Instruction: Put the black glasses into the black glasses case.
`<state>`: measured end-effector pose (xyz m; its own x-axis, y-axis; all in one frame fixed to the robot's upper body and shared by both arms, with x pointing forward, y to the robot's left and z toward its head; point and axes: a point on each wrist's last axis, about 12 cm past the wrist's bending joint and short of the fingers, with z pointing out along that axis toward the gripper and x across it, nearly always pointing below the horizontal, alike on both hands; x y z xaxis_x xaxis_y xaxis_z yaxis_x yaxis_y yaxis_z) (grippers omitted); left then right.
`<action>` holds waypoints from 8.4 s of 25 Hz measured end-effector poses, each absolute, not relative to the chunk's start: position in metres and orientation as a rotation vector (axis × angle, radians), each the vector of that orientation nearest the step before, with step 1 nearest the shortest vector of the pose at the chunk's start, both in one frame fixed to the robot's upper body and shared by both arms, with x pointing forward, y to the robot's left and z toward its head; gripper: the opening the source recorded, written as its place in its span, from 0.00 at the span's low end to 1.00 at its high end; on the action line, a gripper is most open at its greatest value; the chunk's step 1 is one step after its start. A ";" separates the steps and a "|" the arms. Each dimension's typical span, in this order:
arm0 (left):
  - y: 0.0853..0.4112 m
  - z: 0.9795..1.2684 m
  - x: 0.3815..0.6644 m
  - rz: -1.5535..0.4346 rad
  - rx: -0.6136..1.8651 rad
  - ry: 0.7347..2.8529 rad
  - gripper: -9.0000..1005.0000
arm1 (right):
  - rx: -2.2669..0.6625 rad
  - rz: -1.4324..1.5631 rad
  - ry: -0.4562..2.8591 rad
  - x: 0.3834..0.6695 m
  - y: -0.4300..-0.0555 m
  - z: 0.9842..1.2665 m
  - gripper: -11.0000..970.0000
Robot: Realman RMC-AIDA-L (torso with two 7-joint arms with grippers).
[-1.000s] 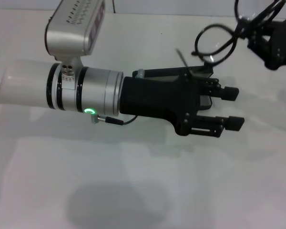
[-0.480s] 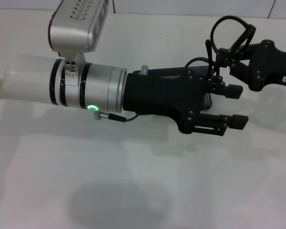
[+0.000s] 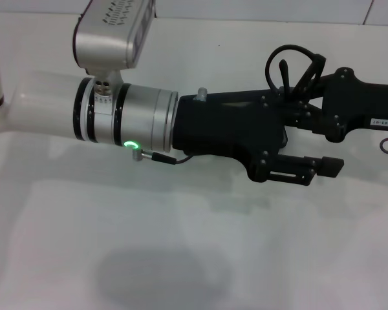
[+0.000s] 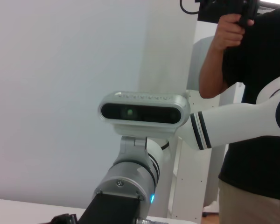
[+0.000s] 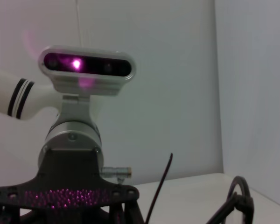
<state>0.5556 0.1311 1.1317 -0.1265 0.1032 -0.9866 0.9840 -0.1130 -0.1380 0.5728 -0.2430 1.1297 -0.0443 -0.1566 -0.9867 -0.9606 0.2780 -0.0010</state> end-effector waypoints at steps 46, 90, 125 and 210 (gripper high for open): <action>0.188 1.135 0.566 -1.258 0.992 1.357 0.64 | -1.419 0.693 1.479 0.566 -0.249 1.182 0.09; 0.297 1.117 0.560 -0.761 0.446 1.318 0.64 | -2.110 -0.220 1.716 0.615 -0.057 1.202 0.09; 0.294 1.115 0.567 -0.730 0.455 1.353 0.64 | -2.104 -0.289 1.617 0.598 -0.044 1.195 0.18; 0.222 1.122 0.533 -1.059 1.138 1.193 0.64 | -1.085 0.934 1.335 0.525 -0.273 1.109 0.71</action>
<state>0.5328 0.2223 1.1220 0.0859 -0.0123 -0.9962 0.9877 0.1324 0.0835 0.5253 -0.2725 1.1087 0.0457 -0.0784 -0.9959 -0.9625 0.2636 -0.0649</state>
